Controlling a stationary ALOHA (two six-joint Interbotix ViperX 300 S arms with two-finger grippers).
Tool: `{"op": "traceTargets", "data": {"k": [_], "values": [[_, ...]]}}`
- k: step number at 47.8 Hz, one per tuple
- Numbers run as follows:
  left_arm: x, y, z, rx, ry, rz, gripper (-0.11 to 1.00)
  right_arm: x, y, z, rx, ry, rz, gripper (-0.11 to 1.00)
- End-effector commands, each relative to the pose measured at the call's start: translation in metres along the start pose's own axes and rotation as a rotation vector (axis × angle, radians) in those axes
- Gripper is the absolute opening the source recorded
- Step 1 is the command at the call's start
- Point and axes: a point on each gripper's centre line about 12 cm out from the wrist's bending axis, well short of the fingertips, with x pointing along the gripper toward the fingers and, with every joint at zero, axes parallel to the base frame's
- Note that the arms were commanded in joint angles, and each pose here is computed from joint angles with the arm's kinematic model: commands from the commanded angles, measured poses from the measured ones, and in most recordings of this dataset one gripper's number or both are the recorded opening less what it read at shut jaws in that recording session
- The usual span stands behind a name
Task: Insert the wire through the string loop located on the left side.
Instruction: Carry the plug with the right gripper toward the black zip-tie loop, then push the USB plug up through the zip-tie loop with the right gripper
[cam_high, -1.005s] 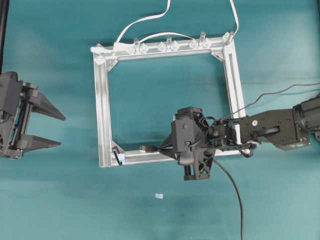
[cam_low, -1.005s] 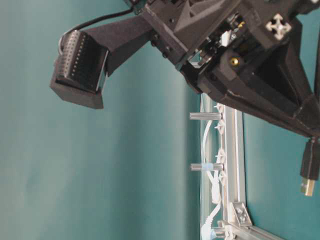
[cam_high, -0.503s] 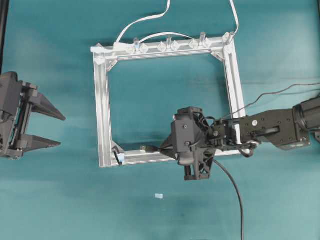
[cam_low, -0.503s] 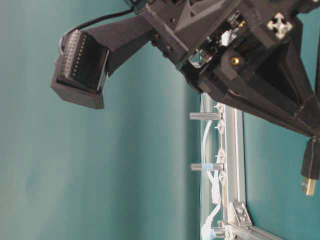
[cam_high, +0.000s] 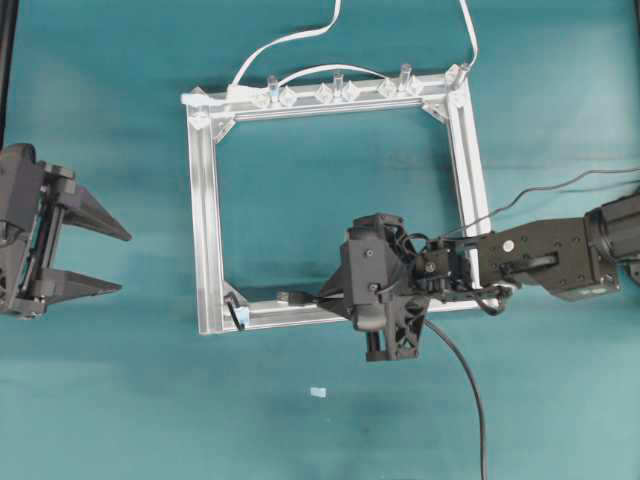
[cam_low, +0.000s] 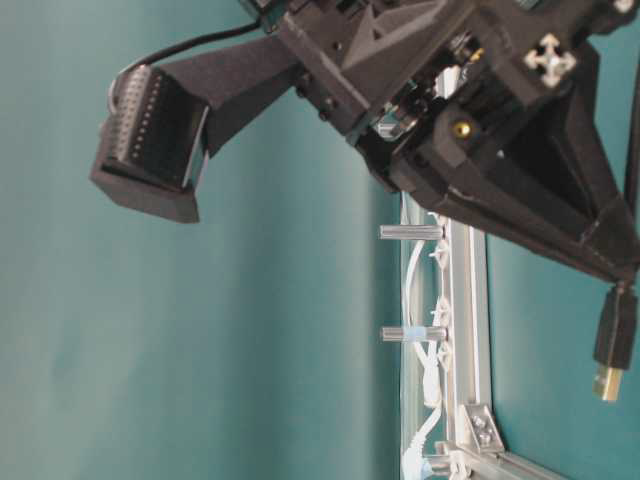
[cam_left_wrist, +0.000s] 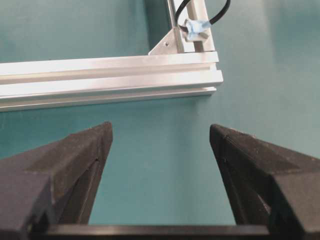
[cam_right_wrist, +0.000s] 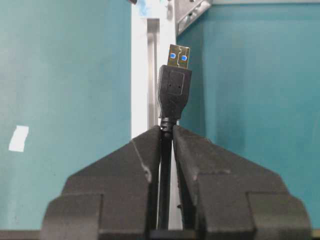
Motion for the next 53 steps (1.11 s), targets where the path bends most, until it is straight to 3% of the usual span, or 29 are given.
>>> {"op": "traceTargets", "data": {"k": [1,53], "values": [[0.0,-0.001,0.004,-0.003,-0.008,-0.005,0.8,-0.008,0.005,0.021,-0.002,-0.06,0.015,0.1],[0.0,-0.001,0.002,-0.002,-0.005,-0.004,0.8,0.026,0.013,0.045,-0.003,-0.098,0.026,0.1]]}}
